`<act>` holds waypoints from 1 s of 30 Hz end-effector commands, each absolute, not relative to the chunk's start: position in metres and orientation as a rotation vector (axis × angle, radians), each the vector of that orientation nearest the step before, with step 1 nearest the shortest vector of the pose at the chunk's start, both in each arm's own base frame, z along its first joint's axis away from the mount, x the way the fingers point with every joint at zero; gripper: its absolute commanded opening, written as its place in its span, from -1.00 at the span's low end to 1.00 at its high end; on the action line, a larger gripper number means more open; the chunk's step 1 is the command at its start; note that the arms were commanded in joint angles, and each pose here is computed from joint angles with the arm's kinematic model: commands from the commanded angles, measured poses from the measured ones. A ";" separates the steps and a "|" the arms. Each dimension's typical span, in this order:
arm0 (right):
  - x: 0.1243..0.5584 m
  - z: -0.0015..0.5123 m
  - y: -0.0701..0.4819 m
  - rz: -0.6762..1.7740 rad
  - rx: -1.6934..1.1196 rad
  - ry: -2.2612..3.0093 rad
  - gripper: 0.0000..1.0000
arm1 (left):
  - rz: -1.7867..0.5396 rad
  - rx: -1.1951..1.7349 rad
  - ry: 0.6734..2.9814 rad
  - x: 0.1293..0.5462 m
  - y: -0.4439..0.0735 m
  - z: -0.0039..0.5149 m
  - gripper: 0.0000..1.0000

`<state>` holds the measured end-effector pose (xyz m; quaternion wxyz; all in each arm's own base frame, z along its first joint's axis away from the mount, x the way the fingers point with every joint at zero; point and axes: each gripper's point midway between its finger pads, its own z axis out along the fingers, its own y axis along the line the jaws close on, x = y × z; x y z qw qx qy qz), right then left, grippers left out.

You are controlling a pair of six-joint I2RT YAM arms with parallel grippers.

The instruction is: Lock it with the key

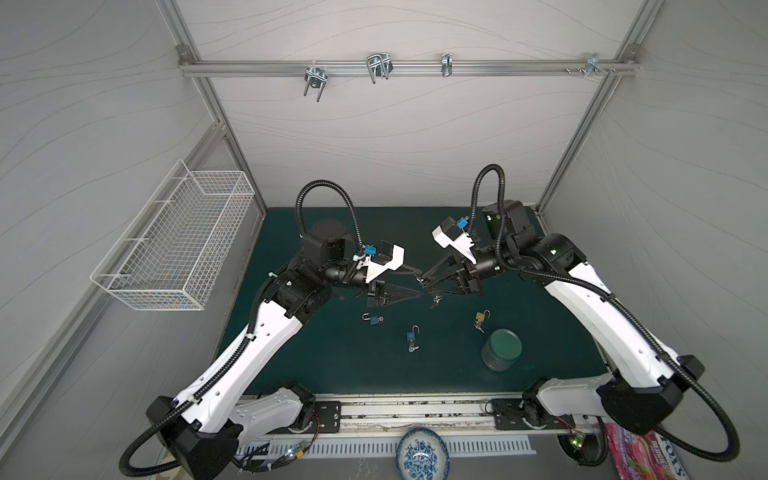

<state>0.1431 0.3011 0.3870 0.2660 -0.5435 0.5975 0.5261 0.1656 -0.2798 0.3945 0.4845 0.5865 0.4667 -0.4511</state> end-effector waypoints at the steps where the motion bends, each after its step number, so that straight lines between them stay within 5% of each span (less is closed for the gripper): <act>1: 0.133 0.400 0.299 1.447 -1.500 1.546 -1.00 | -1.076 1.445 1.049 0.159 -0.279 0.414 -0.19; 21: 0.133 0.404 0.298 1.428 -1.488 1.533 -1.00 | -1.043 1.426 1.064 0.159 -0.276 0.413 -0.97; 25: 0.133 0.412 0.297 1.384 -1.477 1.499 -1.00 | -1.034 1.380 1.082 0.164 -0.275 0.417 -1.00; 28: 0.138 0.420 0.292 1.278 -1.428 1.446 0.21 | -1.031 1.266 1.108 0.173 -0.274 0.430 -1.00; 30: 0.145 0.427 0.288 1.194 -1.364 1.402 0.49 | -1.043 1.170 1.128 0.179 -0.271 0.441 -1.00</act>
